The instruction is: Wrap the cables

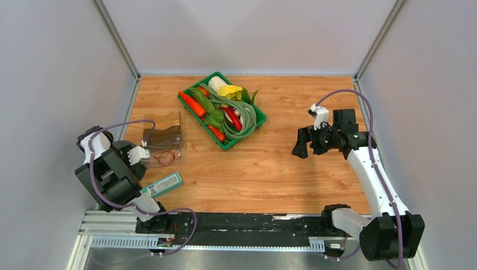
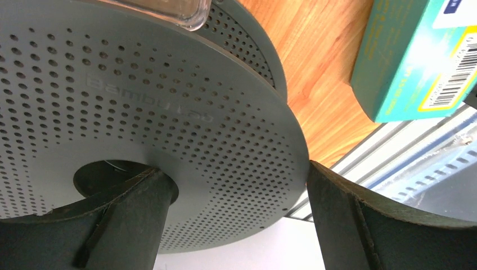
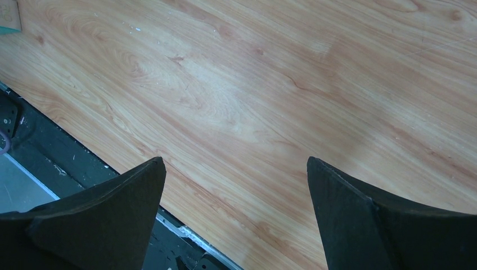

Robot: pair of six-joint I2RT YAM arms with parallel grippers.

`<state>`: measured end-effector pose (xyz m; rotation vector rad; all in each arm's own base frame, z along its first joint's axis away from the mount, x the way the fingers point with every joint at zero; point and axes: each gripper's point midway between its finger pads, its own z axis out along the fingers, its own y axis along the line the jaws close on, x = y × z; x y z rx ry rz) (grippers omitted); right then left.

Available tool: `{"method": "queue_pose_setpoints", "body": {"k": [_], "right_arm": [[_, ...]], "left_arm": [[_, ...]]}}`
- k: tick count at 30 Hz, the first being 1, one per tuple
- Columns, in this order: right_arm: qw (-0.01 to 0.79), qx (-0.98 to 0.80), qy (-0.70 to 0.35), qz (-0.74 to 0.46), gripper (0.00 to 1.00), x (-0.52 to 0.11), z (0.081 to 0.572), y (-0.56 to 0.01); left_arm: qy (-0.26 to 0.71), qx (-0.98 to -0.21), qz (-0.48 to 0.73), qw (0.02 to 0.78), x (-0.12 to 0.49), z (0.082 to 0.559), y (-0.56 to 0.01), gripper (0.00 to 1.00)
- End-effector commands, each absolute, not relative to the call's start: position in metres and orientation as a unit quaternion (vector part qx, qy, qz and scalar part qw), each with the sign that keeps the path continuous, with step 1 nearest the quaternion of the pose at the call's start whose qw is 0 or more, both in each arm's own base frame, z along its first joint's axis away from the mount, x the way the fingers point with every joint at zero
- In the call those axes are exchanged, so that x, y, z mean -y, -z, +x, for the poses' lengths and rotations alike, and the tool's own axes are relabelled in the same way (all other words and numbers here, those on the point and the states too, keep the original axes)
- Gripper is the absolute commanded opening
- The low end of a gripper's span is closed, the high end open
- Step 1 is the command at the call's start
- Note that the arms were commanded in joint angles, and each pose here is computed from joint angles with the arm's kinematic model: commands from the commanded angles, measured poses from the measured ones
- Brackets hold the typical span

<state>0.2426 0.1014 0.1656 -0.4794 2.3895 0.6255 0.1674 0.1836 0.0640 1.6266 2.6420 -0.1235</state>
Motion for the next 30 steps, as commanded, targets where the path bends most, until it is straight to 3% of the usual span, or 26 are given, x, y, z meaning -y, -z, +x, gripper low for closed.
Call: {"method": "queue_pose_setpoints", "body": {"k": [1, 6, 8, 15, 17, 23, 30], "right_arm": [[0.319, -0.896, -0.241, -0.192, 1.00, -0.104, 0.246, -0.174], [0.317, -0.896, -0.243, -0.192, 1.00, -0.104, 0.246, -0.174], [0.318, -0.896, -0.244, -0.192, 1.00, -0.104, 0.246, -0.174], [0.323, -0.892, -0.249, -0.196, 1.00, -0.106, 0.245, -0.179], [0.325, -0.891, -0.249, -0.196, 1.00, -0.107, 0.244, -0.179], [0.331, -0.885, -0.259, -0.198, 1.00, -0.110, 0.243, -0.184], [0.332, -0.881, -0.281, -0.189, 1.00, -0.117, 0.249, -0.197]], "left_arm": [[0.044, -0.839, 0.541, 0.040, -0.174, 0.164, -0.057, 0.94], [0.052, -0.843, 0.533, 0.042, -0.171, 0.163, -0.049, 0.94], [0.049, -0.846, 0.528, 0.047, -0.171, 0.165, -0.055, 0.88], [0.056, -0.846, 0.522, 0.093, -0.163, 0.164, -0.108, 0.50], [0.056, -0.846, 0.520, 0.104, -0.158, 0.161, -0.126, 0.45], [0.056, -0.824, 0.543, 0.155, -0.118, 0.147, -0.172, 0.44], [0.042, -0.776, 0.573, 0.261, -0.028, 0.161, -0.248, 0.44]]}}
